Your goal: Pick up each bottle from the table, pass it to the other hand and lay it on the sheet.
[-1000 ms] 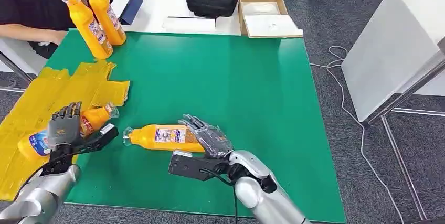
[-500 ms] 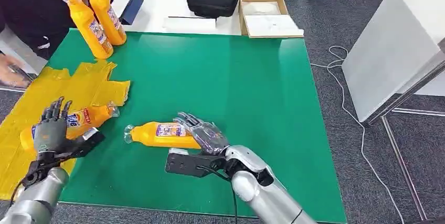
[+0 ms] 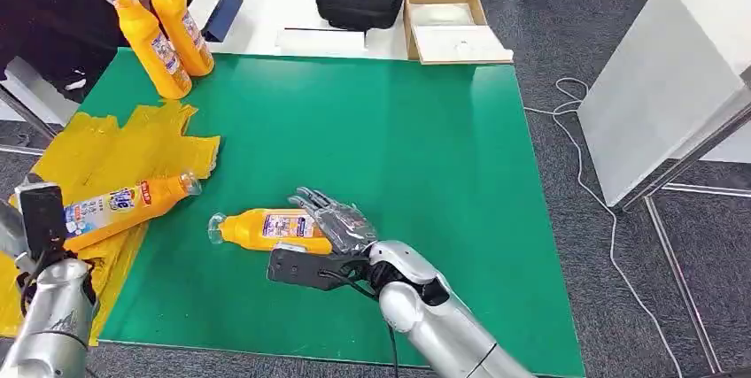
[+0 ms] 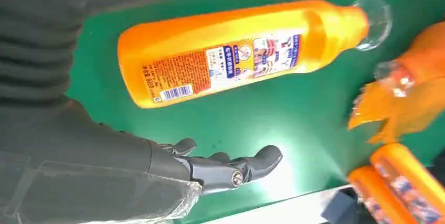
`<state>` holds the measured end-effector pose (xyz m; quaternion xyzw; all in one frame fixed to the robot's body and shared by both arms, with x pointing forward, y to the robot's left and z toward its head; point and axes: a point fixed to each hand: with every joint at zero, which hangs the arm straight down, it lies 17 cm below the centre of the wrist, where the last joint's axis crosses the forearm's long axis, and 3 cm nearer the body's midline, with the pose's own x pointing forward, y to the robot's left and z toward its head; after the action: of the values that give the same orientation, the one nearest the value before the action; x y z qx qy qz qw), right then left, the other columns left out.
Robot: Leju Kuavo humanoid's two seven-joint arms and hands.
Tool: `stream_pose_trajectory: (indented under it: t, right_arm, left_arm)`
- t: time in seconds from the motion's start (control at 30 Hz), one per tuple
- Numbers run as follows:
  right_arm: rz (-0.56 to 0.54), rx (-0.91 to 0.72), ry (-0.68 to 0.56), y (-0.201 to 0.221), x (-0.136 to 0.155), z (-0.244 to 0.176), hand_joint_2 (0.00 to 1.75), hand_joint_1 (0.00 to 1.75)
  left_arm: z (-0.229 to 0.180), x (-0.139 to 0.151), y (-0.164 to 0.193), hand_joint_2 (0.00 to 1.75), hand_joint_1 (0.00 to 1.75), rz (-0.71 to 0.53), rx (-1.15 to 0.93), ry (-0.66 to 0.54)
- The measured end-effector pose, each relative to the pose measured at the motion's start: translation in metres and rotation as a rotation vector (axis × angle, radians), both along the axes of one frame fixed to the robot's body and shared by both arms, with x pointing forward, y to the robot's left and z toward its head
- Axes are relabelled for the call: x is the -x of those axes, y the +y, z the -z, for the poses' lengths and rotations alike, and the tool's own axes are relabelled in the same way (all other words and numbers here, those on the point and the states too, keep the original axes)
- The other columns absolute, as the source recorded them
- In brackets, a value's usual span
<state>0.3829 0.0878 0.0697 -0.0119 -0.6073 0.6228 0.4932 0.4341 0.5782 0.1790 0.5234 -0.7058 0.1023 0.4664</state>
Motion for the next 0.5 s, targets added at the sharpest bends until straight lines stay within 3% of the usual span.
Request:
stream_pose_trajectory:
  t: [0.2, 0.5]
  right_arm:
    - [0.058, 0.081, -0.008, -0.005, -0.013, 0.022, 1.75, 0.0]
    - [0.067, 0.162, 0.032, -0.008, -0.016, 0.048, 1.75, 0.0]
  left_arm:
    - [-0.058, -0.015, -0.045, 0.0, 0.0, 0.117, -0.077, -0.138]
    - [-0.084, -0.026, -0.083, 0.0, 0.0, 0.197, -0.112, -0.202]
